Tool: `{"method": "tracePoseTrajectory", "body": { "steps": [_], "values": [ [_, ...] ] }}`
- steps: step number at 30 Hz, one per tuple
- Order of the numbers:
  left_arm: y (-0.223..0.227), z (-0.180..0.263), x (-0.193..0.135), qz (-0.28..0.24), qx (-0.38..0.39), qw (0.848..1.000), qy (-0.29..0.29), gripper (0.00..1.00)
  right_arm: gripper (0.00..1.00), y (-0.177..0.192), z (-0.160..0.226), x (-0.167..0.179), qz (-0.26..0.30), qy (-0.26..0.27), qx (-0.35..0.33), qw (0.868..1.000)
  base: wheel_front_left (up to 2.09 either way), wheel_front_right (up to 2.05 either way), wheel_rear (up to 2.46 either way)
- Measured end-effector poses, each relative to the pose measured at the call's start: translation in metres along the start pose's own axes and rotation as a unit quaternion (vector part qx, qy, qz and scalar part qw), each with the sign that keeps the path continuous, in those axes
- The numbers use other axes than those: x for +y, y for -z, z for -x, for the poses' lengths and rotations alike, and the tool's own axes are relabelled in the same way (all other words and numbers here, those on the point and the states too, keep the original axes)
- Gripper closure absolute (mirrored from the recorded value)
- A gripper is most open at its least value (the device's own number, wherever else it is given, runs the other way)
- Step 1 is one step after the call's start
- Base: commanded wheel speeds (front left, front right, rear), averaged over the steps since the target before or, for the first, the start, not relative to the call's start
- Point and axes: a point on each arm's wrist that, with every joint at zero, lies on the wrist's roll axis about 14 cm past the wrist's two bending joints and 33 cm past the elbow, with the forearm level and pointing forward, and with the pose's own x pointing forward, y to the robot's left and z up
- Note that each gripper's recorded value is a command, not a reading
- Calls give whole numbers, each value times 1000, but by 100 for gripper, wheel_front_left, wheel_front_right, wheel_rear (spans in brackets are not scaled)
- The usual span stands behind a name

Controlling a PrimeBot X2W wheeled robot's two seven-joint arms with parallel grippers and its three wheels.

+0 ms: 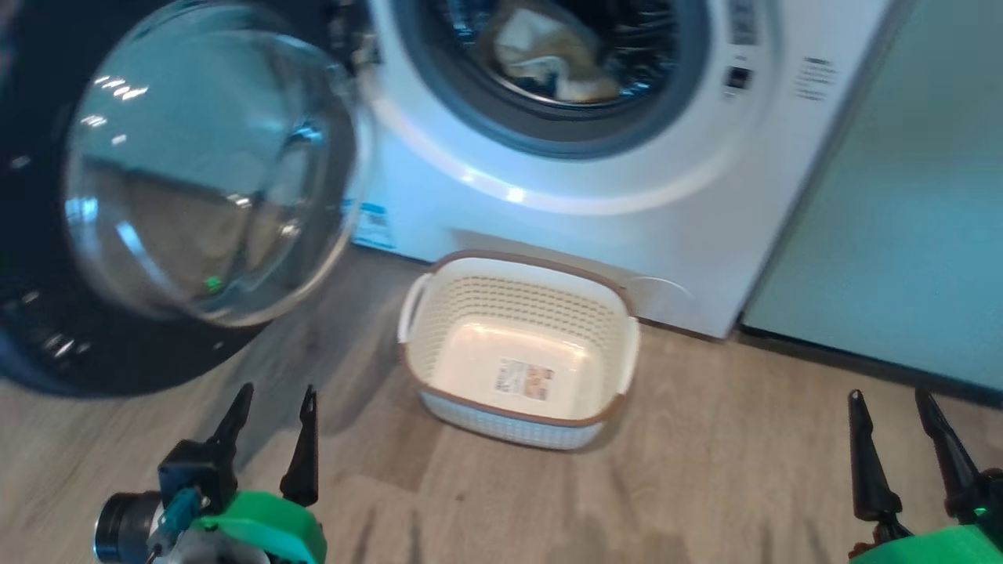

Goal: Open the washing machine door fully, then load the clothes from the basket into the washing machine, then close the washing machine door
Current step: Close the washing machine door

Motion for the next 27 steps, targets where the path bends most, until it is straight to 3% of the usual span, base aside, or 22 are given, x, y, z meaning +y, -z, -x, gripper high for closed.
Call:
{"method": "tracePoseTrajectory", "body": {
  "steps": [13,27],
  "values": [
    [-9,45,64,-11,-11,994,-105,0,0,12,-29,67,-18,-103,14,994,0,0,0],
    [-7,57,72,-11,-6,993,-121,0,0,15,-32,81,-21,-125,18,992,0,0,0]
  ]
}}
